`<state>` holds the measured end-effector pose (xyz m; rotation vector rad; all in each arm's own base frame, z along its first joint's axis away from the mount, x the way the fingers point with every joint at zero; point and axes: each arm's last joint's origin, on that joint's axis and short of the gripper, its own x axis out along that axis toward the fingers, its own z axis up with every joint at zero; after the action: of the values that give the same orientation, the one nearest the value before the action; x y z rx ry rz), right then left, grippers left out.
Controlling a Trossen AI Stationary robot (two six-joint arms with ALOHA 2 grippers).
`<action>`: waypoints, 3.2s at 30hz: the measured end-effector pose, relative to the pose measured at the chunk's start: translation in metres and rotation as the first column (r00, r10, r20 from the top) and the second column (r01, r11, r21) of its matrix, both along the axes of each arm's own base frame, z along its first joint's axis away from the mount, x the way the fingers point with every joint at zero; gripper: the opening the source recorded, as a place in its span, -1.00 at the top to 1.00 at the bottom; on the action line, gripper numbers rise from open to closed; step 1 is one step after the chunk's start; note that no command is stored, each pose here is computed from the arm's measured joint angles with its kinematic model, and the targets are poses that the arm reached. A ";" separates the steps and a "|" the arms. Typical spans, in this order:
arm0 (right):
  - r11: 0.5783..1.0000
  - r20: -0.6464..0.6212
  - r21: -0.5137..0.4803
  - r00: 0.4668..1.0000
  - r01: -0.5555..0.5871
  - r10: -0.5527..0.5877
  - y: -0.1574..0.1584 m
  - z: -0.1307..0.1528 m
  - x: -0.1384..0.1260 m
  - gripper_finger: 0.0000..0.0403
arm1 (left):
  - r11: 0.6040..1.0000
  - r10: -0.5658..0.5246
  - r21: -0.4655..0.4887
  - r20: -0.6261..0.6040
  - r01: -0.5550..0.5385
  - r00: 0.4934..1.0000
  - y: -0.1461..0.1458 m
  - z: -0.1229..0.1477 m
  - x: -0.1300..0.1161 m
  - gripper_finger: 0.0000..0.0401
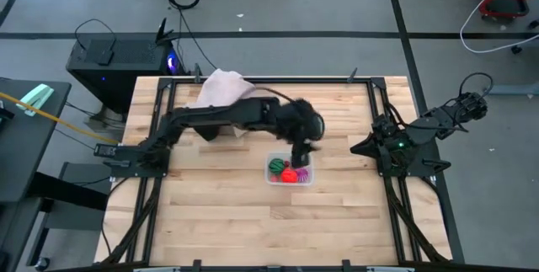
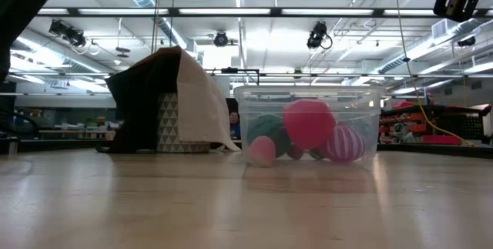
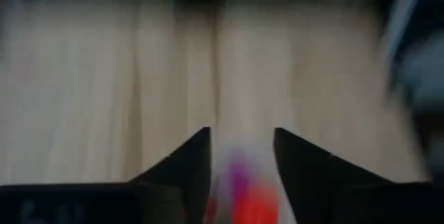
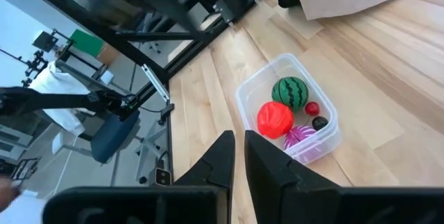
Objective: Pick and placing Produce into tupperware
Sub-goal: Return to Home Position
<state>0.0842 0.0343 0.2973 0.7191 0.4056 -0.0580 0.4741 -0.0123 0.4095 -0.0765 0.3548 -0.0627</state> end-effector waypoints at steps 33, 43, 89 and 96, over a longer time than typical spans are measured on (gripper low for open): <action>0.998 0.335 -0.061 0.942 -0.009 0.029 -0.028 0.020 -0.048 0.93 | 0.940 0.328 -0.340 0.864 -0.038 0.382 0.002 0.038 -0.002 0.99; 0.991 0.451 -0.129 0.892 0.041 0.022 -0.042 0.021 -0.072 0.95 | 0.917 0.398 -0.376 0.831 -0.134 0.388 0.004 0.035 0.000 0.99; 0.998 0.419 -0.064 0.908 -0.001 0.027 -0.040 0.005 -0.070 0.96 | 0.910 0.095 -0.063 0.994 -0.411 0.058 -0.001 0.015 -0.198 1.00; 0.996 0.416 -0.039 0.908 0.081 -0.058 -0.042 0.005 -0.070 0.95 | 0.952 0.137 -0.060 0.960 -0.301 0.244 0.003 -0.037 -0.256 1.00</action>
<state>0.0146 -0.0078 0.3023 0.6695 -0.0306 0.0171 0.2185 -0.0097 0.3725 0.0655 -0.9427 0.2122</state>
